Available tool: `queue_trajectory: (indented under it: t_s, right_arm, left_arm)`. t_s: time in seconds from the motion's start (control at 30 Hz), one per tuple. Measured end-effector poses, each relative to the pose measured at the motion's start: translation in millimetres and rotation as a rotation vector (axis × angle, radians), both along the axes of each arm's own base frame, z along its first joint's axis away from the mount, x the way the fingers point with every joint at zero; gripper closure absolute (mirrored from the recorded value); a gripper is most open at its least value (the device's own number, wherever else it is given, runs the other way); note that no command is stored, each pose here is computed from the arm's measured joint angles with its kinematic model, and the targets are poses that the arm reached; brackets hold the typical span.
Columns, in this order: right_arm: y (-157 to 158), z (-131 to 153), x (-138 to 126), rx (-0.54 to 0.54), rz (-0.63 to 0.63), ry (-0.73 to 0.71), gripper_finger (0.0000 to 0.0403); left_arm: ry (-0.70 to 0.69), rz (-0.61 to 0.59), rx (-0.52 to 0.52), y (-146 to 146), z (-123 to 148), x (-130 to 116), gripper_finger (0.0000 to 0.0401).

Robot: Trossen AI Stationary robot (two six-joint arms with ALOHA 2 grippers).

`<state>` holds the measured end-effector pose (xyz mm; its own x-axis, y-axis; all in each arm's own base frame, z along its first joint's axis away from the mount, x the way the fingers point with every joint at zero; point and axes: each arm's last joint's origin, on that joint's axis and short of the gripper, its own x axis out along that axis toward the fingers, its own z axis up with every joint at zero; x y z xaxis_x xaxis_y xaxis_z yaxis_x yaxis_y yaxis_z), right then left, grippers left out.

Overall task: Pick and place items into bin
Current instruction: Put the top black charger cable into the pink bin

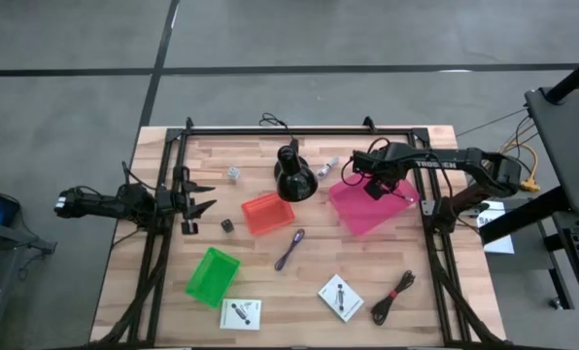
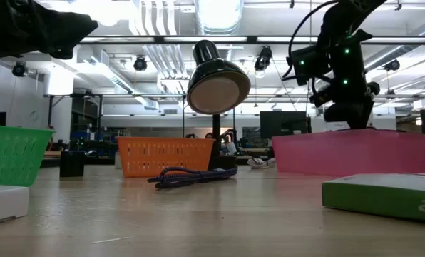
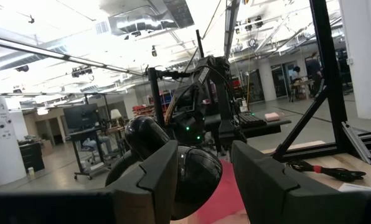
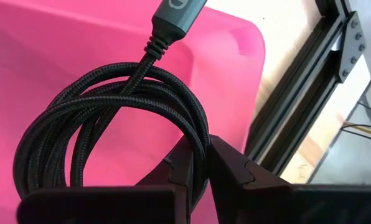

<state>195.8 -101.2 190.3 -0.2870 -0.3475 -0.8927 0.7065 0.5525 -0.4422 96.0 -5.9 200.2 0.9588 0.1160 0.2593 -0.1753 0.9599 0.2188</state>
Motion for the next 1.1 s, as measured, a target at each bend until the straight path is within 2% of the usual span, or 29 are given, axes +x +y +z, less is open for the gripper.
queue_trajectory:
  t_s: [0.47,0.93,1.1]
  right_arm:
    - [-3.9,-21.4,-11.2,0.014,-0.006,0.005,0.0378]
    - [-6.4,-23.3,-8.1,0.013,0.050,-0.014,0.0378]
    - [-6.5,-23.2,-8.2,0.010,0.048,-0.014,0.0356]
  left_arm:
    - [0.000,0.000,0.000,0.0,0.0,0.0,0.0264]
    - [0.000,0.000,0.000,0.0,0.0,0.0,0.0264]
    - [0.000,0.000,0.000,0.0,0.0,0.0,0.0264]
